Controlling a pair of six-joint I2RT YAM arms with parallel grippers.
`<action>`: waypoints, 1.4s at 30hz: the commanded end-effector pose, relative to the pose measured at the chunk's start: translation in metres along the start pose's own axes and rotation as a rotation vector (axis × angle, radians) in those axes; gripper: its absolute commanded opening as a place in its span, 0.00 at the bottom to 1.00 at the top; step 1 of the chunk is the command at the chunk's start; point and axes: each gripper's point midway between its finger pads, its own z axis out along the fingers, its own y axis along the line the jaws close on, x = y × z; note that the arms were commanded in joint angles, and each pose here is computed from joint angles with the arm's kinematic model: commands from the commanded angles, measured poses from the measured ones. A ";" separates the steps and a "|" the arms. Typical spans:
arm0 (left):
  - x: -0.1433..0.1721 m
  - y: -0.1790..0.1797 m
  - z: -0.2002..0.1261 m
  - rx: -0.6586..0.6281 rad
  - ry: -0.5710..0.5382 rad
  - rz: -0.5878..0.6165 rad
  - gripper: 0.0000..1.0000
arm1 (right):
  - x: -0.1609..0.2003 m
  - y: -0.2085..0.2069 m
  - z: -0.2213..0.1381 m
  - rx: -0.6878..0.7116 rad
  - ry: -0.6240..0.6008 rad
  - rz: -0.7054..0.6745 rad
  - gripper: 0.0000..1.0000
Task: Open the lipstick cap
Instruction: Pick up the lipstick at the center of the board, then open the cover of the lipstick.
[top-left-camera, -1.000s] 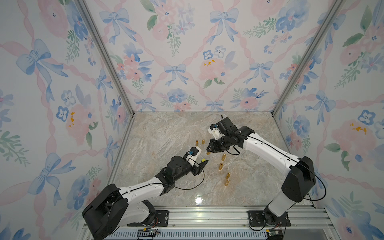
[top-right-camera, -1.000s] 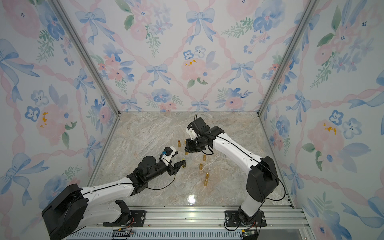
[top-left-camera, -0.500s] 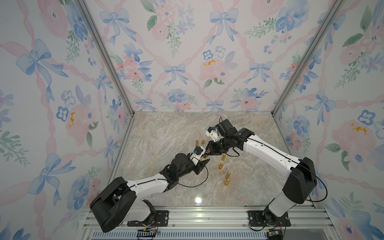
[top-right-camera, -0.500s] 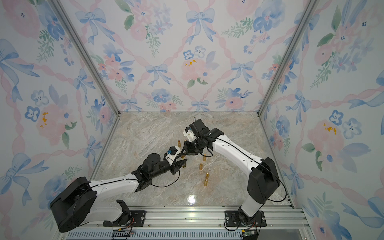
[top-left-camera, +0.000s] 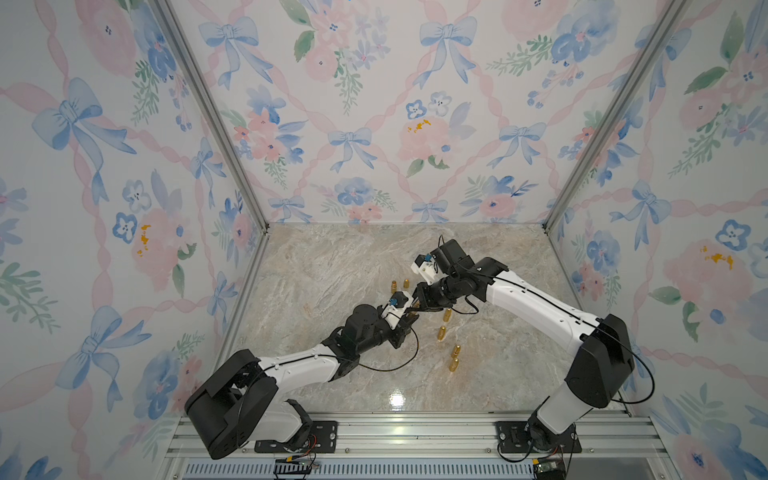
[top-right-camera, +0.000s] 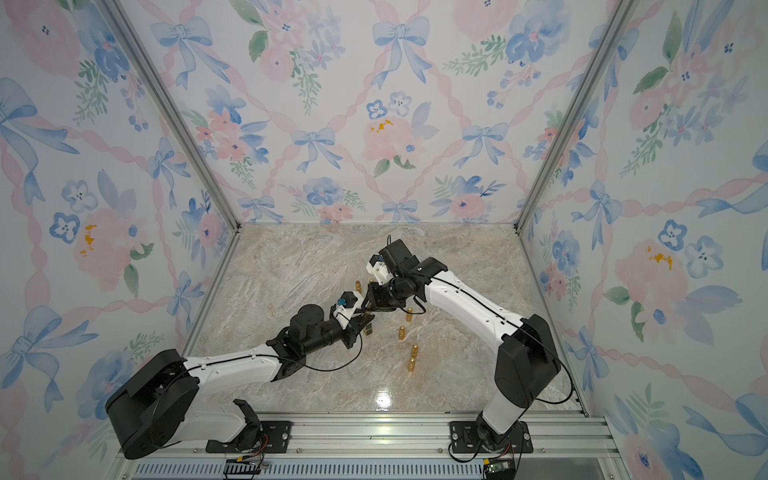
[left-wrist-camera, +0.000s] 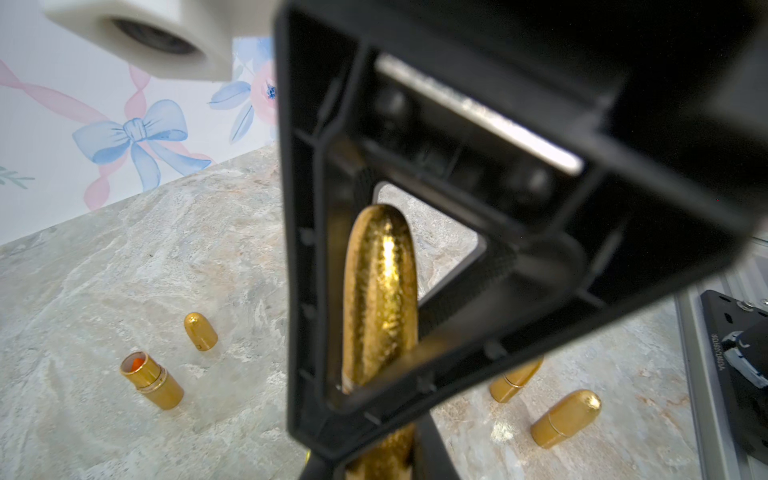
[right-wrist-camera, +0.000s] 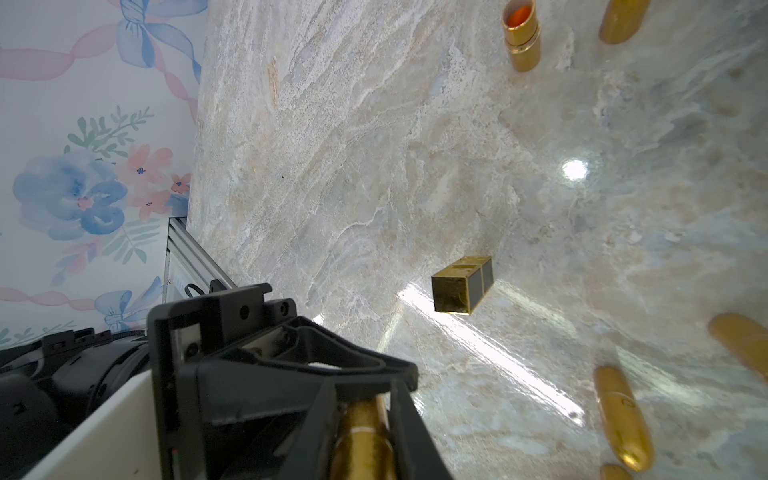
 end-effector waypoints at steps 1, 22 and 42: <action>-0.005 0.000 0.000 0.003 -0.015 -0.016 0.00 | -0.003 0.012 -0.013 -0.023 -0.052 -0.026 0.28; -0.015 0.004 -0.005 -0.025 -0.043 -0.070 0.00 | -0.008 0.003 -0.022 0.023 -0.132 -0.047 0.35; 0.009 0.022 -0.009 -0.133 0.005 -0.072 0.00 | -0.027 0.003 -0.050 0.015 -0.216 -0.049 0.19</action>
